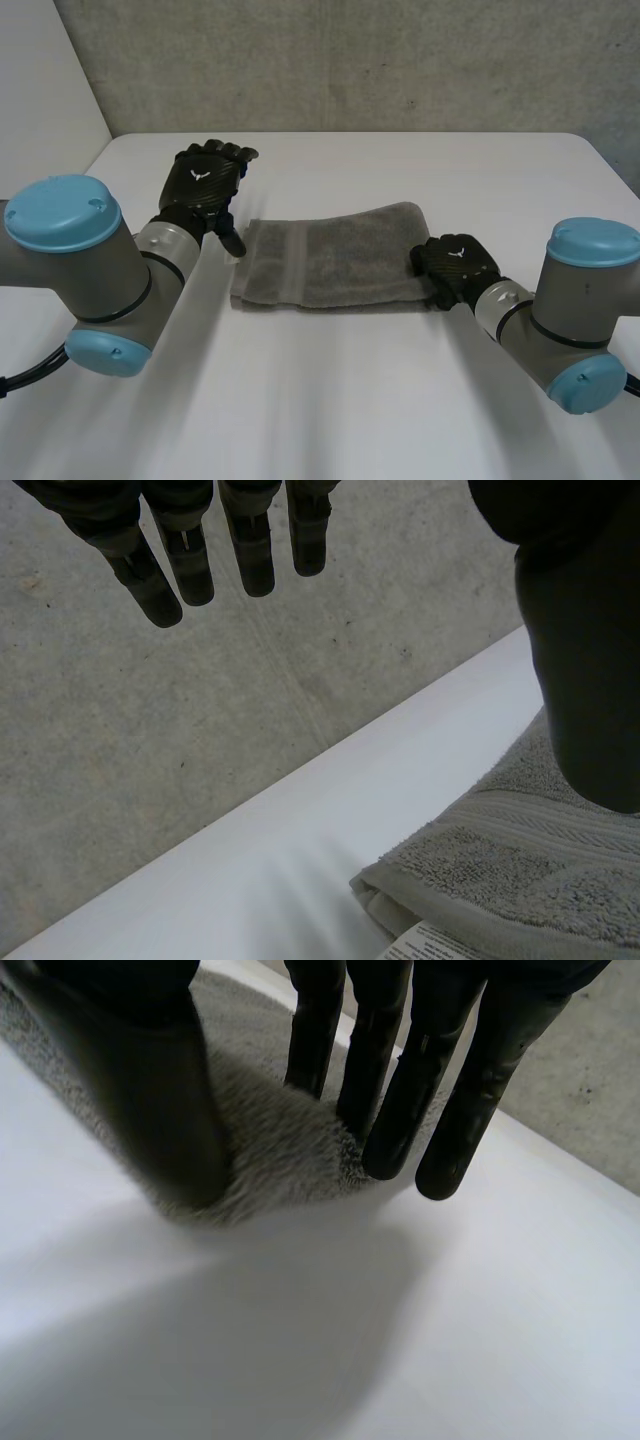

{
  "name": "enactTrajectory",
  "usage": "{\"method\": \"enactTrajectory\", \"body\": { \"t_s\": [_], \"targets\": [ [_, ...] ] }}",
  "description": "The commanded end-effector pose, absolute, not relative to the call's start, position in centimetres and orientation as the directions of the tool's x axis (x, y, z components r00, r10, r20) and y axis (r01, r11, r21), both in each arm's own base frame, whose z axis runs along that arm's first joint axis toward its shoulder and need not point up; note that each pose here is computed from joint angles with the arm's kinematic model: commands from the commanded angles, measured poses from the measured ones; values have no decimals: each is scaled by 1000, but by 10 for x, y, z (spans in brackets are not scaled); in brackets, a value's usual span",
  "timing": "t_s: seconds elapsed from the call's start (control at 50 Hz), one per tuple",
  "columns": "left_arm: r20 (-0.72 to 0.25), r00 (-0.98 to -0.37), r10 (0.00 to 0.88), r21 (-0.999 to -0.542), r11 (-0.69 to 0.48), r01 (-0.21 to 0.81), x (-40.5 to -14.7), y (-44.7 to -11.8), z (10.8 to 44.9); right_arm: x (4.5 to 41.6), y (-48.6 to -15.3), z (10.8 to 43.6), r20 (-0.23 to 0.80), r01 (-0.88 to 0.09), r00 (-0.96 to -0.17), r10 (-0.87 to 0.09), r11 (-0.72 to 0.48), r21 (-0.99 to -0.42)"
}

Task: Fold the towel.

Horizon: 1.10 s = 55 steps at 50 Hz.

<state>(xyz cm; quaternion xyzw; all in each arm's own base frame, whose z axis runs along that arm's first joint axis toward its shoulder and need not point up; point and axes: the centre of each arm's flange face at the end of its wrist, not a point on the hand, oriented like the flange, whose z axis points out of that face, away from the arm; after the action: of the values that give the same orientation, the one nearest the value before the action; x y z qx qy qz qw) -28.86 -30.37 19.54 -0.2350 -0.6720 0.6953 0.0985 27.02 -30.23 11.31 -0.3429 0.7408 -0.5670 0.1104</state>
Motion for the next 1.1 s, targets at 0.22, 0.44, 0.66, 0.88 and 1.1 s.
{"method": "enactTrajectory", "body": {
  "t_s": [0.22, 0.44, 0.66, 0.88, 1.1],
  "targets": [
    [-194, -872, 449, -981, -74, 181, -287, -304, 195, 252, -317, 161, 274, -358, -790, -549, 49, -932],
    [-195, -878, 438, -981, -89, 174, -285, -307, 201, 236, -319, 187, 522, -602, -685, -508, -9, -798],
    [-192, -885, 424, -981, -109, 160, -284, -310, 210, 317, -284, 213, 587, -501, -591, -553, -319, -805],
    [-132, -894, 428, -990, -110, 93, -287, -311, 218, 396, -223, 142, 561, -398, -342, -754, -424, -813],
    [-95, -896, 434, -992, -113, 51, -291, -312, 225, 384, -217, 181, 435, -329, -443, -784, -309, -892]
  ]
}}
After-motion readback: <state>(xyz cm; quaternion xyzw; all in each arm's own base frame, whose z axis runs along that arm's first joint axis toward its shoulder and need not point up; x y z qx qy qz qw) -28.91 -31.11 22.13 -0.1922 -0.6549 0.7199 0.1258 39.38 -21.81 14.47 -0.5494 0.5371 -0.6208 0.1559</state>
